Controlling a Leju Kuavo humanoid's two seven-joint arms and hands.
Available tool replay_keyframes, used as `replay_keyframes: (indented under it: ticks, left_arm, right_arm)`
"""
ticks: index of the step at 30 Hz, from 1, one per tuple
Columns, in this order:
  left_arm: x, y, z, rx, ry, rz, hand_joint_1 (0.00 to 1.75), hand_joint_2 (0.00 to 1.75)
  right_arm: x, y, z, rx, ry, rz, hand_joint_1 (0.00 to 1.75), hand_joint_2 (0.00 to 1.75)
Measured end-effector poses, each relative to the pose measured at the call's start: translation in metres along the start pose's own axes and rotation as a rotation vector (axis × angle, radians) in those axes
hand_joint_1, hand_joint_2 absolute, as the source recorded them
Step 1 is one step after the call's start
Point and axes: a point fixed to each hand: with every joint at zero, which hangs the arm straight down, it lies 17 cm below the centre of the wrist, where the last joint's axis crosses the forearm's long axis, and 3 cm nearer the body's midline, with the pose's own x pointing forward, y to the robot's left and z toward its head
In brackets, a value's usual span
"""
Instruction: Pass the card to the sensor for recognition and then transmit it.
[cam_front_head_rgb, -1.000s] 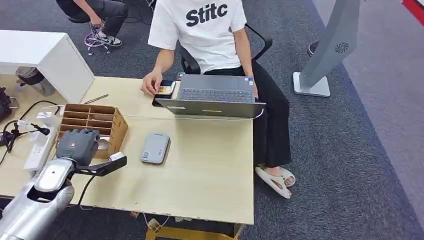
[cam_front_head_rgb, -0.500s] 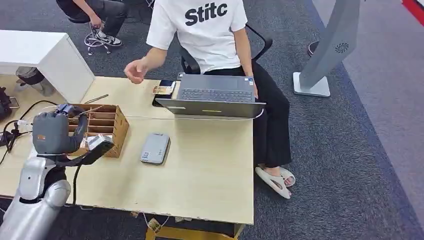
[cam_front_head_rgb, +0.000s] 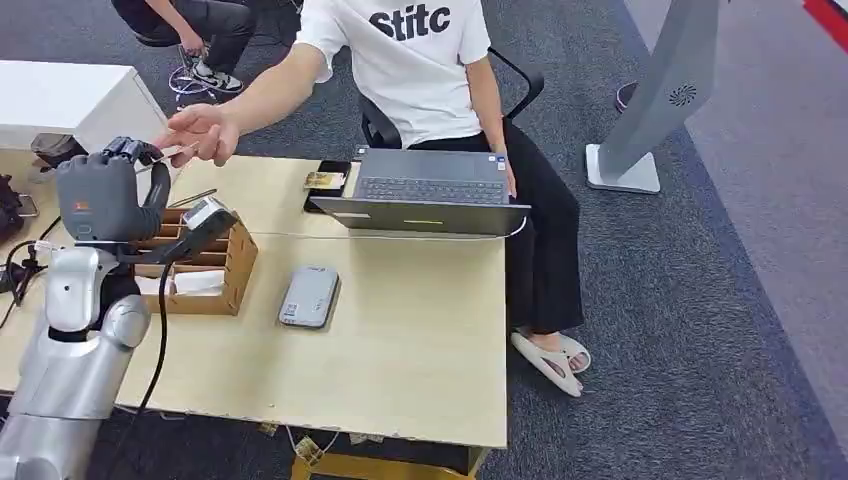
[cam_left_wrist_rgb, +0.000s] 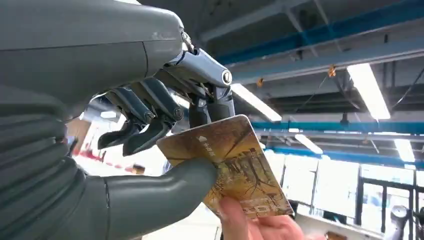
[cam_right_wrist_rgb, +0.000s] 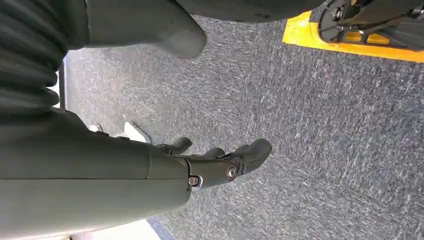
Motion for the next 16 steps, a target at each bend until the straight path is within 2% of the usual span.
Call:
replay_keyframes:
  ticks: [4, 5, 16]
  left_arm:
    - [0.020, -0.007, -0.003, -0.004, -0.030, -0.002, 1.75, 1.75]
    - [0.024, -0.009, -0.002, -0.008, -0.035, 0.001, 0.00, 1.75]
    - [0.044, -0.003, 0.012, 0.064, -0.026, 0.103, 0.00, 1.75]
  right_arm:
    - [0.002, -0.001, 0.000, -0.001, -0.003, 0.000, 0.00, 1.75]
    - [0.002, -0.001, 0.000, -0.001, -0.003, 0.000, 0.00, 1.75]
    - [0.001, -0.001, 0.000, -0.002, -0.002, 0.000, 0.00, 1.75]
